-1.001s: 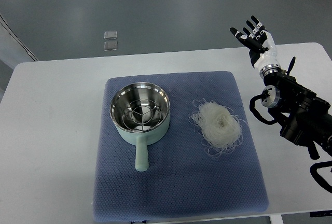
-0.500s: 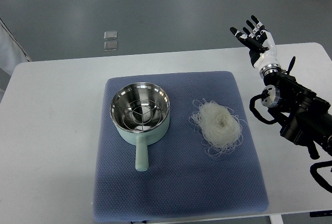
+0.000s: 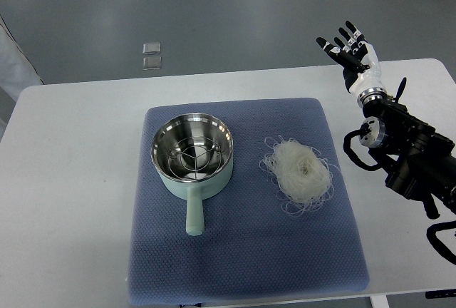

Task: Put vermicelli into pot with right hand

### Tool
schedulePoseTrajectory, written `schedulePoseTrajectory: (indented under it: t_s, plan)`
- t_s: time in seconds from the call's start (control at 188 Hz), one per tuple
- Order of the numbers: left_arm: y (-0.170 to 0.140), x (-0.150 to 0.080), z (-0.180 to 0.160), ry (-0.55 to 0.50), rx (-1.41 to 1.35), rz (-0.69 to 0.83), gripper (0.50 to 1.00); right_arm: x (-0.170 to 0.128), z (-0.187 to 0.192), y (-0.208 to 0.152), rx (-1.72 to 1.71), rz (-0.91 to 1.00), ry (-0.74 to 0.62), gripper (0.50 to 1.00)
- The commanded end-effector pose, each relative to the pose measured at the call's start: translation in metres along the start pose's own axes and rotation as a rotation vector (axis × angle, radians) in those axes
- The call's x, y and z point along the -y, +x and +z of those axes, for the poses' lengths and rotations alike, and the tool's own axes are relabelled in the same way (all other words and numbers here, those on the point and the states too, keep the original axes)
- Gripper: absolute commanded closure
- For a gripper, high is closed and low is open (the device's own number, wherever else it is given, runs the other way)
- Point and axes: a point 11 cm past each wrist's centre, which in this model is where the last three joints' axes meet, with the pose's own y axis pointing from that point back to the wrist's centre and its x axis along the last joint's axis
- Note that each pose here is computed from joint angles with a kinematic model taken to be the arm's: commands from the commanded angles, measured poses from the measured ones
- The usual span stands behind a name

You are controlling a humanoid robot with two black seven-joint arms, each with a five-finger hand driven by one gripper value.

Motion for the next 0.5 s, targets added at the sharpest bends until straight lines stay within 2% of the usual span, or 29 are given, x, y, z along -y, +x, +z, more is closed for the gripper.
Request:
schedulePoseTrajectory:
  t_s: [0.0, 0.495]
  plan:
    - [0.0, 0.0, -0.0001, 0.001, 0.002, 0.0, 0.5, 0.0, 0.0003, -0.0005, 0.0, 0.0, 0.0, 0.572]
    - [0.0, -0.0001, 0.0011, -0.003, 0.001, 0.0, 0.5, 0.0009, -0.0021, -0.0034, -0.012, -0.018, 0.004, 0.572]
